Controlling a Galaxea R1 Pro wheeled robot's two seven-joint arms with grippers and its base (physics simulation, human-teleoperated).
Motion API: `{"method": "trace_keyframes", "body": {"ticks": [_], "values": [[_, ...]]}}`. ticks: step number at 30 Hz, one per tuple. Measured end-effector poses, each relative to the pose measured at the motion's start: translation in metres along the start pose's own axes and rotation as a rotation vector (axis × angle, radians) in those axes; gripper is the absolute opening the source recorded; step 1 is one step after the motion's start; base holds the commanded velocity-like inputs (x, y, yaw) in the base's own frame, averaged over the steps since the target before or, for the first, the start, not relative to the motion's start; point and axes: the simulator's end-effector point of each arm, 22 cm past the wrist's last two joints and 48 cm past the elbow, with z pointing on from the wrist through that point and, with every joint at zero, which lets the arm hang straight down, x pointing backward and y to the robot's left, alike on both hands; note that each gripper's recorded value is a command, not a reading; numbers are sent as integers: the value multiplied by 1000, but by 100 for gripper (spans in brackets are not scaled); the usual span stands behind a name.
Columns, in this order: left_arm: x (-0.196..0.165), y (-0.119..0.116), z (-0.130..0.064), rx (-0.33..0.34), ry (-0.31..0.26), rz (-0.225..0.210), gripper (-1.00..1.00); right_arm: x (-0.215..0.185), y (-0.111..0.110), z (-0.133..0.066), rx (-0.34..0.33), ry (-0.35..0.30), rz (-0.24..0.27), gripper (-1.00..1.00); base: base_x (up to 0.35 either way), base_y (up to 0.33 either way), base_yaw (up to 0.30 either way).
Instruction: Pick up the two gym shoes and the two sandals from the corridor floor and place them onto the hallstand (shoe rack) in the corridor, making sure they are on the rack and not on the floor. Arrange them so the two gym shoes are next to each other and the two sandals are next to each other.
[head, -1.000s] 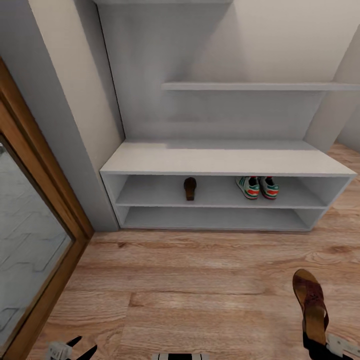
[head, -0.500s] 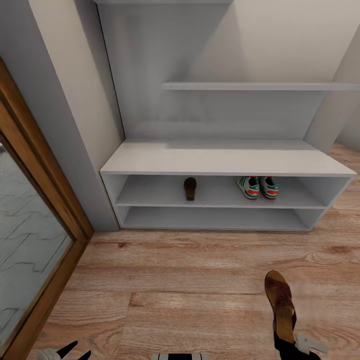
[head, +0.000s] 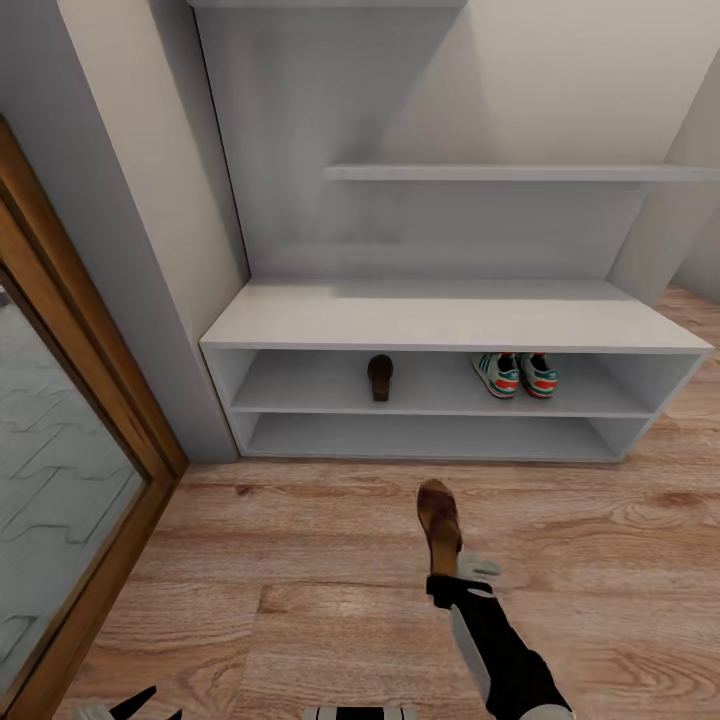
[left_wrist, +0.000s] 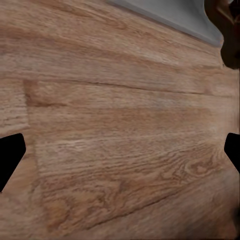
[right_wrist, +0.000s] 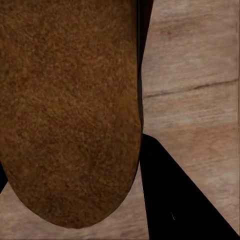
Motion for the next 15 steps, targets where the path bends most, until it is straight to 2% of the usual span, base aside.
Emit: {"method": "trace_keyframes", "body": {"ticks": [2, 10, 15], "values": [[0, -3, 0, 14, 0, 1, 100, -28, 10, -4, 23, -28, -4, -100, 0, 0, 0], [1, -8, 1, 34, 4, 2, 100, -97, 15, -12, 73, -118, -36, -100, 0, 0, 0], [2, -11, 3, 41, 6, 2, 100, -135, 9, -19, 123, -168, -33, -100, 0, 0, 0]]}}
